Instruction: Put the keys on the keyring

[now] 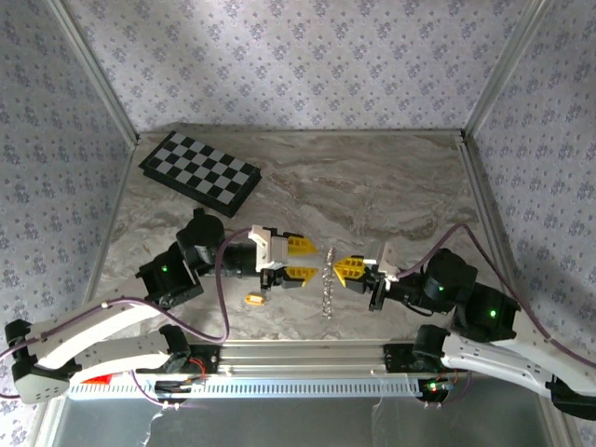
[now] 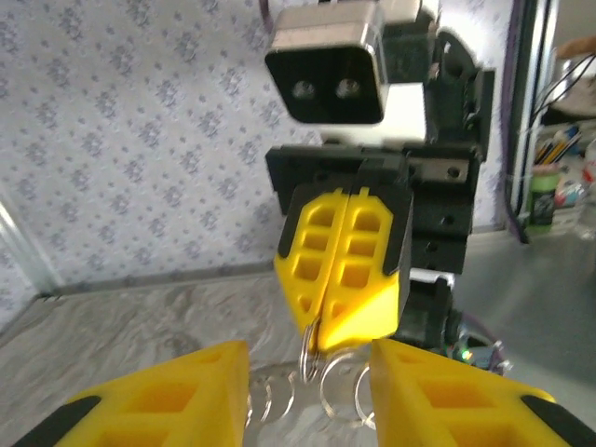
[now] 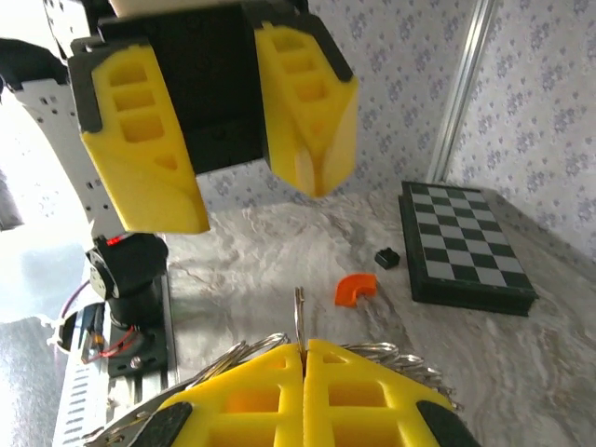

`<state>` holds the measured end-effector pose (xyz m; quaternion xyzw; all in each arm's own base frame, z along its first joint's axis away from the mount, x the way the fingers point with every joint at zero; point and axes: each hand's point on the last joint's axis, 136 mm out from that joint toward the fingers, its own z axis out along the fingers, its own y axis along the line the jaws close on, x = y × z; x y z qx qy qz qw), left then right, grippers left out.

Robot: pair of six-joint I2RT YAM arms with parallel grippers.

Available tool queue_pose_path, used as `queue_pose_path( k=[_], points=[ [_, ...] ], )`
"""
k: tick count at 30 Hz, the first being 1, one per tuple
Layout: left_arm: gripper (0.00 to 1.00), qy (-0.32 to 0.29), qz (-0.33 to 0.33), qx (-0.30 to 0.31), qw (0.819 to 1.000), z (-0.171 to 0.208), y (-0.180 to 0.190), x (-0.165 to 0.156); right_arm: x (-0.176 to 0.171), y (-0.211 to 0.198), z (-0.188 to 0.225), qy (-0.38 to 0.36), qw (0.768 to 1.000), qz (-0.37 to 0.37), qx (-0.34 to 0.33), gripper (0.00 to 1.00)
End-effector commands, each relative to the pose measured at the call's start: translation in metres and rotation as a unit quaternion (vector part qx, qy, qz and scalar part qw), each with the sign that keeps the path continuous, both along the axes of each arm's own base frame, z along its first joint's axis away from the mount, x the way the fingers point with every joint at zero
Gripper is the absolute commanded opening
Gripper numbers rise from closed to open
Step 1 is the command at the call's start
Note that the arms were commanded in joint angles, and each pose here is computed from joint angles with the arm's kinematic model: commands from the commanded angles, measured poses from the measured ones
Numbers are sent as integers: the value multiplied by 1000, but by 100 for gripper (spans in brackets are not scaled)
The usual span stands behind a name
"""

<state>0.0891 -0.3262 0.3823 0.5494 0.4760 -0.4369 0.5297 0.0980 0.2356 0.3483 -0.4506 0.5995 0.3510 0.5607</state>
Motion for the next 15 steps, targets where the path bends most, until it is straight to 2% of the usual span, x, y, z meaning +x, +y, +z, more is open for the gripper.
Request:
queue_pose_path(
  k=[1, 7, 15],
  points=[
    [34, -14, 19, 80, 997, -25, 8, 4, 5, -6, 1, -18, 998, -18, -59, 0],
    [29, -22, 17, 83, 996, -25, 8, 3, 12, 7, -5, -14, 993, -18, -119, 0],
    [29, -27, 38, 97, 994, -42, 8, 12, 18, 16, -4, -13, 989, -22, -147, 0]
  ],
)
